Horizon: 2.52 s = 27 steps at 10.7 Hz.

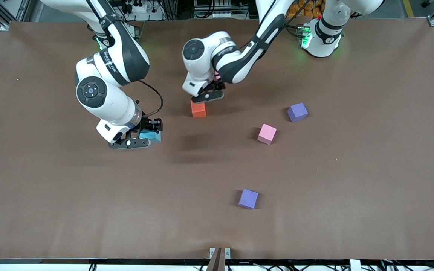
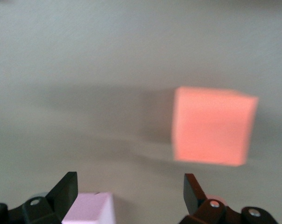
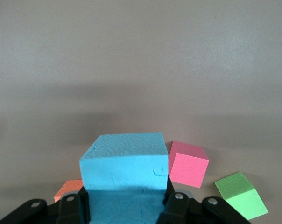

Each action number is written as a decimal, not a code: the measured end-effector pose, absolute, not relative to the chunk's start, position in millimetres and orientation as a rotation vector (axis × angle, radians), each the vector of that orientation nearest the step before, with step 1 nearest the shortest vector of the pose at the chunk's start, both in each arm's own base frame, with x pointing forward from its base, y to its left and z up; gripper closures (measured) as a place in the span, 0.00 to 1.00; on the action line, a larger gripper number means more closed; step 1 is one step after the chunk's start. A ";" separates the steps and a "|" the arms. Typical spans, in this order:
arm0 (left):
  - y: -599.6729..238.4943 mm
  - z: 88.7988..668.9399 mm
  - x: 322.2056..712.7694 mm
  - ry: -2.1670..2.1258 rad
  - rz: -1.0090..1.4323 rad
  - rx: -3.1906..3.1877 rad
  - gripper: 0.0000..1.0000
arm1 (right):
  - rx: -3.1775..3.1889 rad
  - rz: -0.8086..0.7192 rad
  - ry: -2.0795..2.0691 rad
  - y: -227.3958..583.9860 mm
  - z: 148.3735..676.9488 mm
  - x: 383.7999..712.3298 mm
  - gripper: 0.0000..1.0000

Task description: Arrange blocks into number 1

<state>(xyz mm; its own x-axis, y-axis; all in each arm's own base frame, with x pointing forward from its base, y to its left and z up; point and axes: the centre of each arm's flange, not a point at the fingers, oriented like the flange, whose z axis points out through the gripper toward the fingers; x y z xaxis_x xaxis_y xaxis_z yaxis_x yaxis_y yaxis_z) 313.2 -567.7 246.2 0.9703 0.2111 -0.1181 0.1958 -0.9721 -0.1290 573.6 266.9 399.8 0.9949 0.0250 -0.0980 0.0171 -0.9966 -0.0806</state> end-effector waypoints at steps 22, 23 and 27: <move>-525.4 192.5 227.2 -0.585 0.471 -2.960 0.40 | -3.069 0.164 0.006 265.5 347.4 585.7 0.44; -530.0 197.3 229.4 -0.579 0.461 -2.978 0.40 | -3.070 0.170 -0.006 271.7 339.5 584.2 0.44; -571.4 237.9 260.0 -0.577 0.402 -3.106 0.40 | -3.073 0.171 -0.011 284.6 326.5 581.0 0.44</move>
